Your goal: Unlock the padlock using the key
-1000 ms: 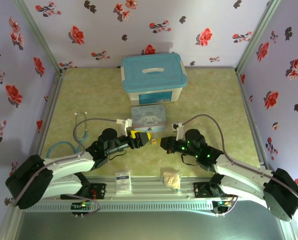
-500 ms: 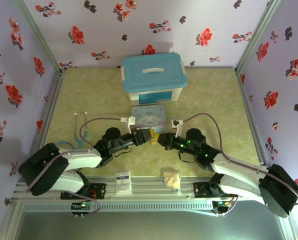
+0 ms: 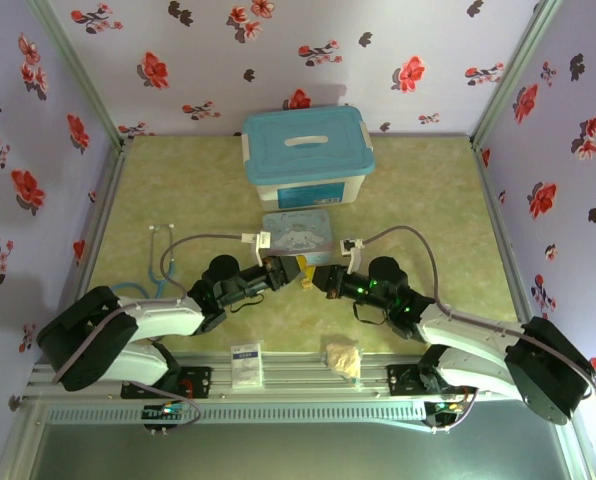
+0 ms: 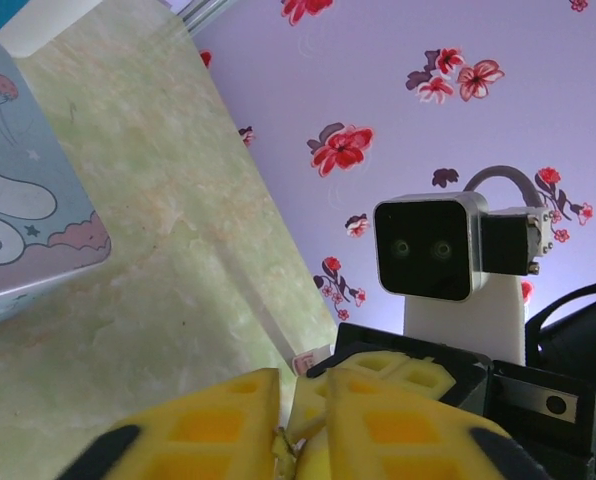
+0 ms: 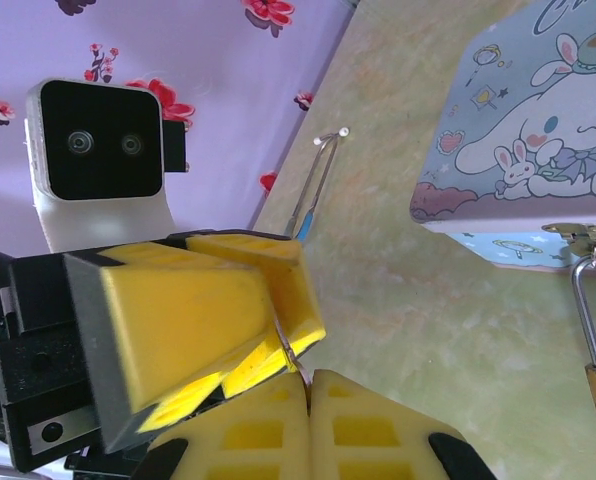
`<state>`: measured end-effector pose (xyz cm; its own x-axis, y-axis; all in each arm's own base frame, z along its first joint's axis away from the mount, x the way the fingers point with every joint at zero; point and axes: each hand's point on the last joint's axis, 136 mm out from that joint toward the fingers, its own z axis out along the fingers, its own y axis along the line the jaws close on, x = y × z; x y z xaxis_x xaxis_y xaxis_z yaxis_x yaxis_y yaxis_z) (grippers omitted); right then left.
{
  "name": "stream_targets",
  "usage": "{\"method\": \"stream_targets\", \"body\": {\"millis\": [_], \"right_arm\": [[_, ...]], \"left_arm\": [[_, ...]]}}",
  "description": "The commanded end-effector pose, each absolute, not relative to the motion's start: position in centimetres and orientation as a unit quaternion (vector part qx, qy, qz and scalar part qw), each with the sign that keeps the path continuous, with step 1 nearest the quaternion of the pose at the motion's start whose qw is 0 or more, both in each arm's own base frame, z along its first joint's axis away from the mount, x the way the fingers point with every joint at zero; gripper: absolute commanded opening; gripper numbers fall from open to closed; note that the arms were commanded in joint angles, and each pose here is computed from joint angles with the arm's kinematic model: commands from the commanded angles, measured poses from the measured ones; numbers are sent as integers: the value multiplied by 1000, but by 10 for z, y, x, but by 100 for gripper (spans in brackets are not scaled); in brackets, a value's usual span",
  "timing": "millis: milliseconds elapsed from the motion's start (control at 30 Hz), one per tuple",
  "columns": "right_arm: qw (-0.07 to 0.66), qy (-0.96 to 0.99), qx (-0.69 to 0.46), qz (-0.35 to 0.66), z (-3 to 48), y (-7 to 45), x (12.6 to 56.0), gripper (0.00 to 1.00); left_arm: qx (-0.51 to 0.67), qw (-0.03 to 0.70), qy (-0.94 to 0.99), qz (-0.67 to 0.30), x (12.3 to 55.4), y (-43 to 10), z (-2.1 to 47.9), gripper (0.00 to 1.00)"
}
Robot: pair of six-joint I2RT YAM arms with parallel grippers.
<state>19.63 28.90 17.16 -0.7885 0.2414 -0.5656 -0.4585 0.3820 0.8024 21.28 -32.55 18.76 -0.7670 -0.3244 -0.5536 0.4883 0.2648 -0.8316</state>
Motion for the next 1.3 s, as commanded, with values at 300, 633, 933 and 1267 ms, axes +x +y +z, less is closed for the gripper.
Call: {"method": "stream_targets", "body": {"millis": [300,633,933,1267], "right_arm": [[375,753,-67,536,193,269,202,93],[388,654,-120,638,258,293,192,83],[381,640,-119,656,261,297,193,50],[397,626,-116,661,272,296,197,28]], "left_arm": [[84,356,693,-622,208,-328,226,0],[86,408,644,-641,214,-315,282,0],[84,416,645,-636,214,-311,287,0],[82,414,634,-648,214,-313,292,0]]}}
